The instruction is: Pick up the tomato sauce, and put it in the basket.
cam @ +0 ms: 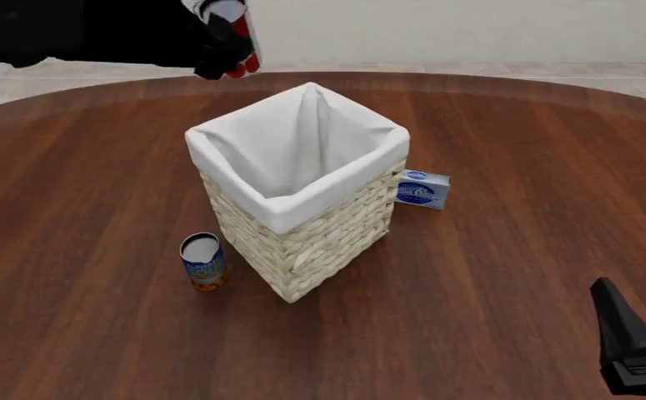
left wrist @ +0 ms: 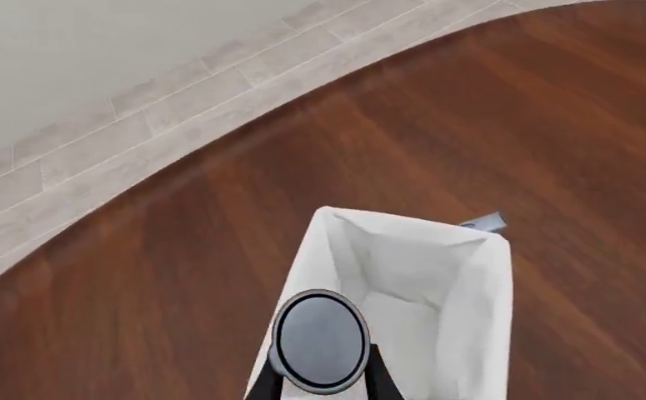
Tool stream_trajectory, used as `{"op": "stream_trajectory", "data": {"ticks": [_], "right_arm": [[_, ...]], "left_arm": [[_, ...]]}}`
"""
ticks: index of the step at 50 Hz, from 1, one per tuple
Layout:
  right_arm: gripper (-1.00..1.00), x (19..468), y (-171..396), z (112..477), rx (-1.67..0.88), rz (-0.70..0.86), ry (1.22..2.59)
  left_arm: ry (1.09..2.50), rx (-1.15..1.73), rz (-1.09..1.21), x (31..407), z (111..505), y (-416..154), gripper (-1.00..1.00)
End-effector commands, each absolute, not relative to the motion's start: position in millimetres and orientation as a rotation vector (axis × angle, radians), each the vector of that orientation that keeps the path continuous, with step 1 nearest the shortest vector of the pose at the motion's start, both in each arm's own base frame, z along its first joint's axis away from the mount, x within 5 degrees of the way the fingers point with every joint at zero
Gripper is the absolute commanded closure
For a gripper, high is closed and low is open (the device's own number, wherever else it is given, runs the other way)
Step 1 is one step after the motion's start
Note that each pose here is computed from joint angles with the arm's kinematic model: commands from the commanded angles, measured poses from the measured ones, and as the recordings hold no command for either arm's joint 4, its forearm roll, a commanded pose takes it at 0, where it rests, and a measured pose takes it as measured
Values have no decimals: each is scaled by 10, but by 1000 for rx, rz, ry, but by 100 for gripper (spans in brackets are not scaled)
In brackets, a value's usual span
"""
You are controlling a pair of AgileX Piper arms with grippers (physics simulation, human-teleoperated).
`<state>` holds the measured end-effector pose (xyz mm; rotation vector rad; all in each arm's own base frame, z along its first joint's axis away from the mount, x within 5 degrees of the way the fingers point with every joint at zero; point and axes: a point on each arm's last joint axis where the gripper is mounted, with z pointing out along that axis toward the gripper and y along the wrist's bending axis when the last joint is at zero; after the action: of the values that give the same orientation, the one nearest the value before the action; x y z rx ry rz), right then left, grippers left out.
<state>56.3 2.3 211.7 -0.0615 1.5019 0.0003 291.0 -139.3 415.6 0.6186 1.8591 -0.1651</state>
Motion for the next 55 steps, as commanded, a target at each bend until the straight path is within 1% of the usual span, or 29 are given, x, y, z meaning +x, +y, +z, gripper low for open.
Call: {"op": "stream_trajectory", "data": {"ticks": [1,27,55], "right_arm": [[-100,564,25,2114,-66,0,1504],[-100,563,25,2110,-79,-12,1507],[-100,565,26,2108,-85,-17,1510]], "left_arm": [[1871,684,-180,2963,4047,-1580,100],[1960,779,-212,3059,3610,-1896,100],[2020,813,-208,3117,3294,-1972,100]]}}
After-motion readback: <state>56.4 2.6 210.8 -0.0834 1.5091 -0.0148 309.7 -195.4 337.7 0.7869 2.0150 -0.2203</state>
